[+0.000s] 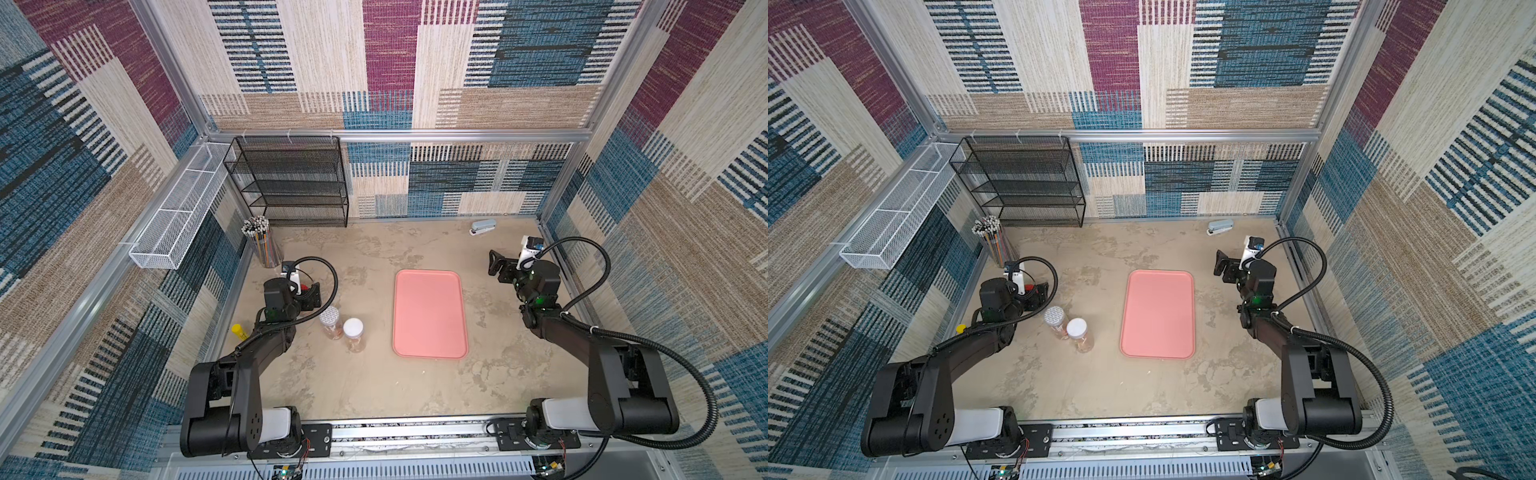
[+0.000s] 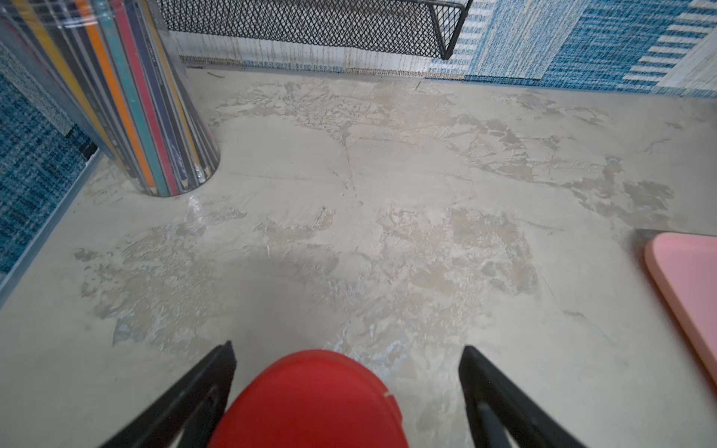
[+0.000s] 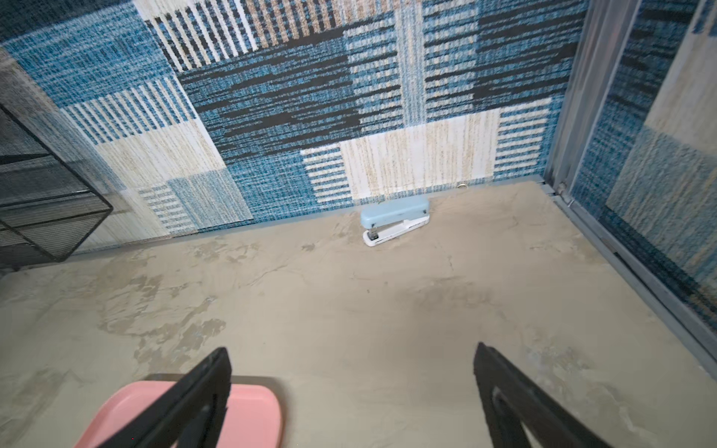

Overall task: Pour the candies out of the jar
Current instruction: Pick up the jar from the center of the board.

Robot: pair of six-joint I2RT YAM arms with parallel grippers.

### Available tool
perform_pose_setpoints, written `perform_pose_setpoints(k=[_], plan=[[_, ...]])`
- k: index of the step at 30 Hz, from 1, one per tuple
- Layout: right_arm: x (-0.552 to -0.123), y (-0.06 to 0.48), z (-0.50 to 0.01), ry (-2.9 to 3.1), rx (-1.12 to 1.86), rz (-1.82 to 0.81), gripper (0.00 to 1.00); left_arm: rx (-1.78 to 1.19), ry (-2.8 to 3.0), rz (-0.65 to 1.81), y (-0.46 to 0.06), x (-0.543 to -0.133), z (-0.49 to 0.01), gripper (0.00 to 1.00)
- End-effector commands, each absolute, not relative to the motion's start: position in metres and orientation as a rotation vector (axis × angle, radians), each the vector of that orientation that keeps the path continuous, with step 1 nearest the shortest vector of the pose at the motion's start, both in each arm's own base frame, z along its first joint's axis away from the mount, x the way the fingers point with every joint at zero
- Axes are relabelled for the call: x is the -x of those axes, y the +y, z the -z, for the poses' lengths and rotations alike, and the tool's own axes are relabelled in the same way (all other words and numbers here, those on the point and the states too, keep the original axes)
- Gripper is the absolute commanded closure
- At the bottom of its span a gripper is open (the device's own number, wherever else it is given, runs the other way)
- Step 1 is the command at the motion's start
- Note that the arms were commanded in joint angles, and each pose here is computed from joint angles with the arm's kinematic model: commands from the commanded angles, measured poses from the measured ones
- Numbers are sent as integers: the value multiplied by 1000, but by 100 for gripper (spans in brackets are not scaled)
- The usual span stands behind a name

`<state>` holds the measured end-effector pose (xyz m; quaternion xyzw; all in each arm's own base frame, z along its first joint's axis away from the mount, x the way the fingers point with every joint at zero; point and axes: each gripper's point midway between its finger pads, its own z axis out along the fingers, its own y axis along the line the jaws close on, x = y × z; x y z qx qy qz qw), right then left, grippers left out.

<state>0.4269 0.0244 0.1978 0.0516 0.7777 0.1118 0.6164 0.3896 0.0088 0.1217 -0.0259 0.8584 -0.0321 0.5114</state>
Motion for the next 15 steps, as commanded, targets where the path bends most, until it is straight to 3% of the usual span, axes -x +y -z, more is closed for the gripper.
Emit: perform_pose_setpoints(k=[1, 6, 15], plan=[[-418, 60, -187, 1910, -106, -372, 0, 173, 2065, 81, 16, -387, -136, 7], [-397, 142, -190, 2024, 66, -554, 0, 316, 2043, 127, 20, -384, -167, 8], [-322, 291, -197, 2110, 518, -784, 0, 391, 2013, 339, 0, -377, -188, 10]])
